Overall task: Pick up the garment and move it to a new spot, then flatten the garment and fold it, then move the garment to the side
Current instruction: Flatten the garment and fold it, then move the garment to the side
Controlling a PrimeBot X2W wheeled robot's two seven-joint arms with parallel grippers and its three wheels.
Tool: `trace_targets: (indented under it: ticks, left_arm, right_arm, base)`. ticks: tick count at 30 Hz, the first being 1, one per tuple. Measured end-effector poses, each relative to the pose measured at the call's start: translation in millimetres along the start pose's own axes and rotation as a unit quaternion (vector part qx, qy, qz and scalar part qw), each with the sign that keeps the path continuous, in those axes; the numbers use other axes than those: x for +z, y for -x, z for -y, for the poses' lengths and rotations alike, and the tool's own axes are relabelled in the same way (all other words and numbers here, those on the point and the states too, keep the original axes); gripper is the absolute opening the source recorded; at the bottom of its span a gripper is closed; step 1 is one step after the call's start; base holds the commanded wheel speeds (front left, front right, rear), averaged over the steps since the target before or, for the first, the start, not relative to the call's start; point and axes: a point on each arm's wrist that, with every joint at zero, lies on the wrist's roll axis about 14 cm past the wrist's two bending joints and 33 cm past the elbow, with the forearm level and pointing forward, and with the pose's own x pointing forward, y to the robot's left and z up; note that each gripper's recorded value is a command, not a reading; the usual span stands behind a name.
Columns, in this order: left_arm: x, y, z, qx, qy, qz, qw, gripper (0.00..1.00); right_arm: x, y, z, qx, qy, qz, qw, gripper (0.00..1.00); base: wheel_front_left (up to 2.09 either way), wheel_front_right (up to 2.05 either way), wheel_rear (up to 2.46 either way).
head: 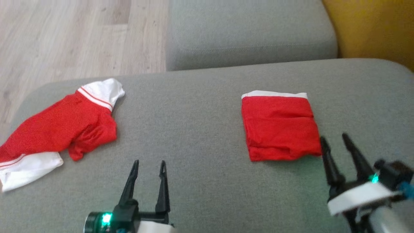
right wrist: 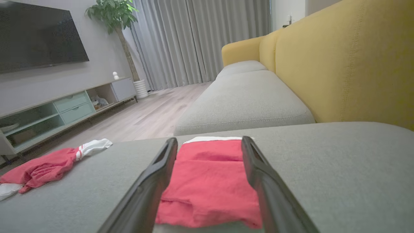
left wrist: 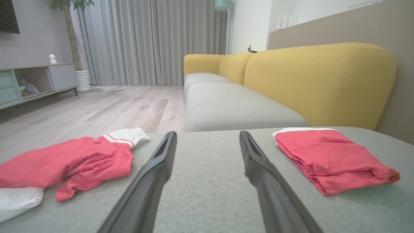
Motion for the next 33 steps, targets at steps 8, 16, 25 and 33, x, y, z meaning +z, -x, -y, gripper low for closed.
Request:
trace_targets:
  ticks: [8, 16, 25, 33]
  left_arm:
    - [-10, 23, -28, 0.054, -0.007, -0.015, 0.998, 1.00]
    - [-16, 34, -38, 0.070, -0.016, -0.023, 0.997, 1.00]
    - [-13, 34, -45, 0.080, -0.019, -0.019, 0.996, 1.00]
    - [-15, 34, -46, 0.081, -0.018, -0.021, 0.996, 1.00]
  right_arm:
    - [-34, 40, -19, -0.008, 0.002, -0.033, 0.999, 1.00]
    - [-32, 41, -22, -0.012, 0.011, -0.027, 1.000, 1.00]
    - [-32, 41, -22, -0.012, 0.016, -0.025, 0.999, 1.00]
    - [-32, 39, -21, -0.014, 0.020, -0.026, 0.999, 1.00]
  base:
    - [0.00, 0.00, 0.00]
    - [0.00, 0.00, 0.00]
    - [0.00, 0.00, 0.00]
    - [0.00, 0.00, 0.00]
